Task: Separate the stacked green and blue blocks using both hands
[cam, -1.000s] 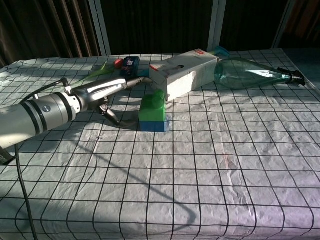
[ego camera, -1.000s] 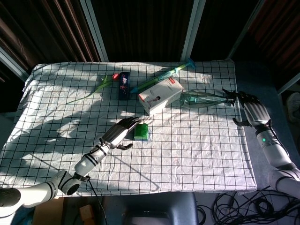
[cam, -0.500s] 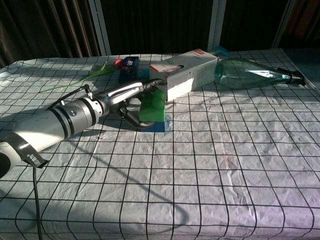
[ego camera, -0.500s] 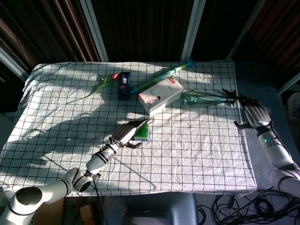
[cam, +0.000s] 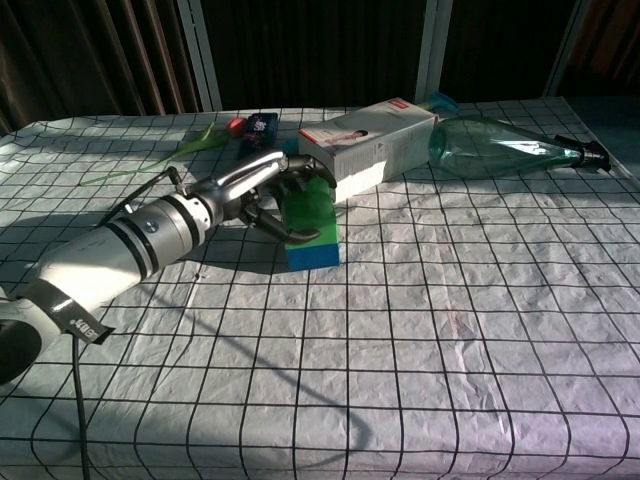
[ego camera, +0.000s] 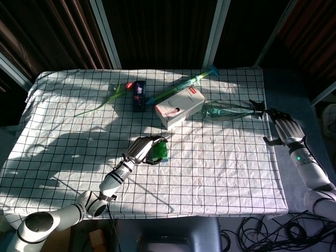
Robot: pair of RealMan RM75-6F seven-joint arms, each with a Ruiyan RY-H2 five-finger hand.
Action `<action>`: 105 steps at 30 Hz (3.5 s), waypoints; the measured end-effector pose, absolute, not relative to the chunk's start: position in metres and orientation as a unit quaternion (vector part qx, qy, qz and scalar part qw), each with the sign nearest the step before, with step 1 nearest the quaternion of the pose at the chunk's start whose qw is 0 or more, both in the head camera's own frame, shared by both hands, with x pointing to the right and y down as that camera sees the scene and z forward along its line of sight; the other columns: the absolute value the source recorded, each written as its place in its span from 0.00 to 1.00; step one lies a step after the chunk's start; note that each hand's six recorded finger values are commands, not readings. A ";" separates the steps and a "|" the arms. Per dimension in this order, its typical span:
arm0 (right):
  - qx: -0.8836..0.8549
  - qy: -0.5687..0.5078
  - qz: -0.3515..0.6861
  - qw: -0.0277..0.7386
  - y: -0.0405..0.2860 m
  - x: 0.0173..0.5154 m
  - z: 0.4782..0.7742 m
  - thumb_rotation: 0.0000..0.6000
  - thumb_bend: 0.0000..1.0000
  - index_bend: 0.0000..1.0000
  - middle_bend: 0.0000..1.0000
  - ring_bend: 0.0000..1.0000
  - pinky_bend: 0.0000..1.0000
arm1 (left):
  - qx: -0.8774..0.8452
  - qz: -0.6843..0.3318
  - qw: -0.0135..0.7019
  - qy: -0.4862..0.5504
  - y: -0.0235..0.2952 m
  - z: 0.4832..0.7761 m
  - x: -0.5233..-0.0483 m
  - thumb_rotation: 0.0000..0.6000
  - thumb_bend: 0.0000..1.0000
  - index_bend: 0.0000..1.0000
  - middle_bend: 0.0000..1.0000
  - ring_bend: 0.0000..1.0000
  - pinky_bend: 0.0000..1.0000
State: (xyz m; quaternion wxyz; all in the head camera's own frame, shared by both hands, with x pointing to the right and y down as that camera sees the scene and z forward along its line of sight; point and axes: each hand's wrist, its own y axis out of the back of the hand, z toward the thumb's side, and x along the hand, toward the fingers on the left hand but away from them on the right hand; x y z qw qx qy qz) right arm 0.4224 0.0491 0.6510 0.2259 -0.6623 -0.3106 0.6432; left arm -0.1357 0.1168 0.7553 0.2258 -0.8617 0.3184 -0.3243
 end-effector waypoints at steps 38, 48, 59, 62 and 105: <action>-0.907 -0.260 0.330 0.037 0.058 0.157 0.615 1.00 0.10 0.00 0.00 0.00 0.00 | -0.851 -0.119 0.158 0.486 0.117 0.656 -0.177 1.00 0.54 0.56 0.67 0.63 0.67; -0.908 -0.257 0.329 0.039 0.062 0.137 0.621 1.00 0.10 0.00 0.02 0.00 0.00 | -0.852 -0.114 0.163 0.485 0.118 0.651 -0.177 1.00 0.54 0.56 0.66 0.63 0.67; -0.907 -0.264 0.326 0.031 0.066 0.118 0.635 1.00 0.10 0.20 0.19 0.04 0.02 | -0.851 -0.112 0.163 0.487 0.118 0.650 -0.178 1.00 0.54 0.56 0.66 0.63 0.67; -0.907 -0.272 0.320 0.029 0.067 0.113 0.637 1.00 0.10 0.27 0.24 0.09 0.06 | -0.851 -0.110 0.162 0.487 0.120 0.650 -0.177 1.00 0.54 0.56 0.66 0.63 0.67; -0.852 -0.317 0.379 0.169 0.061 0.155 0.661 1.00 0.18 0.92 0.72 0.63 0.29 | -0.840 -0.098 0.173 0.505 0.097 0.622 -0.208 1.00 0.53 0.57 0.67 0.63 0.67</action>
